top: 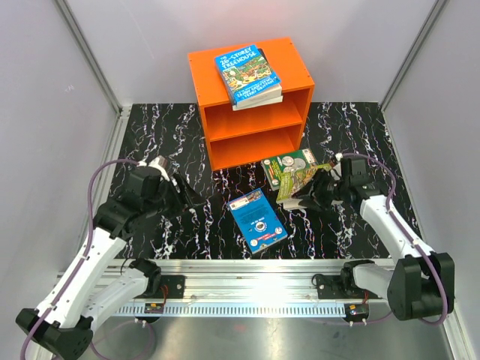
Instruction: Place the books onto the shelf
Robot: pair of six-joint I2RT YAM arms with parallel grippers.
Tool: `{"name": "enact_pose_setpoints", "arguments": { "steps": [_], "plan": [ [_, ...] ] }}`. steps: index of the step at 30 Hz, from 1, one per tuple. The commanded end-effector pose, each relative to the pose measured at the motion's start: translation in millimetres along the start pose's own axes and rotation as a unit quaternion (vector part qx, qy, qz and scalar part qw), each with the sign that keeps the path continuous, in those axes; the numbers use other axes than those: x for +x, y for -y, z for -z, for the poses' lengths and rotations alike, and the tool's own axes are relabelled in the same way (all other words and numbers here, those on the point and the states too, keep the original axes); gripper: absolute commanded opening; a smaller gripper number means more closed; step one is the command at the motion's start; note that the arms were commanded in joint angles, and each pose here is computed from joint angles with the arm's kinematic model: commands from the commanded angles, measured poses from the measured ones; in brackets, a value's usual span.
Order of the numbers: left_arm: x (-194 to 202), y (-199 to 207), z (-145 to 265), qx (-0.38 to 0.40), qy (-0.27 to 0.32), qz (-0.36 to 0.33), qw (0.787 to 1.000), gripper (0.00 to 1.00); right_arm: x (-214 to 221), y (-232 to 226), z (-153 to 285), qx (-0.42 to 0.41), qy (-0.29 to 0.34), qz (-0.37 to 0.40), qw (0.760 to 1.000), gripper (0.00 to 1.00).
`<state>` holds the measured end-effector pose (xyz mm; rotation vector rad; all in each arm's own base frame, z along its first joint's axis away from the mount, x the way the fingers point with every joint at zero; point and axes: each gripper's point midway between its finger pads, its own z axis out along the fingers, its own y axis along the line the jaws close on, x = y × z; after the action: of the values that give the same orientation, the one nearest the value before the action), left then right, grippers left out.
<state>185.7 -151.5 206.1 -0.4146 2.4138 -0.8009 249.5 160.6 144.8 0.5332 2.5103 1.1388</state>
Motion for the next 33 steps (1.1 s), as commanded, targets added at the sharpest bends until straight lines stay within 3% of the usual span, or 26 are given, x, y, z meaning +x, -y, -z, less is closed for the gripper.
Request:
{"name": "enact_pose_setpoints", "arguments": {
  "steps": [1, 4, 9, 13, 14, 15, 16, 23, 33],
  "plan": [
    [-0.1, 16.9, 6.0, 0.048, 0.006, -0.006, 0.999, 0.69, 14.4, 22.4, -0.4, 0.028, 0.002, -0.001, 1.0, 0.15],
    [6.7, 11.5, 7.1, 0.047, 0.0, -0.006, 0.999, 0.69, 21.6, 34.4, -2.8, 0.043, -0.003, -0.022, 0.999, 0.27],
    [17.4, 1.9, 6.4, 0.043, -0.009, -0.004, 0.999, 0.69, 28.0, 47.7, -4.4, 0.061, -0.006, -0.029, 0.998, 0.32],
    [33.3, -7.5, -3.7, 0.035, -0.043, -0.003, 0.998, 0.69, 35.4, 54.8, -4.5, 0.069, -0.017, -0.037, 0.997, 0.45],
    [35.5, -7.8, -8.0, 0.036, -0.049, -0.003, 0.998, 0.69, 36.5, 56.5, -3.6, 0.073, -0.018, -0.037, 0.997, 0.56],
    [42.6, -11.9, -13.5, 0.032, -0.061, -0.002, 0.998, 0.7, 39.8, 60.2, -2.2, 0.083, -0.022, -0.039, 0.996, 0.85],
    [47.8, -12.8, -17.2, 0.031, -0.073, 0.0, 0.997, 0.7, 41.4, 62.5, -1.3, 0.088, -0.023, -0.041, 0.995, 0.99],
    [87.2, -12.6, -55.0, 0.013, -0.15, -0.01, 0.989, 0.72, 46.9, 59.3, 3.4, 0.082, -0.035, -0.023, 0.996, 1.0],
    [124.8, 5.5, -118.4, -0.019, -0.226, -0.022, 0.974, 0.72, 43.0, 62.6, -50.7, 0.066, -0.072, -0.003, 0.995, 1.0]
  ]
}}
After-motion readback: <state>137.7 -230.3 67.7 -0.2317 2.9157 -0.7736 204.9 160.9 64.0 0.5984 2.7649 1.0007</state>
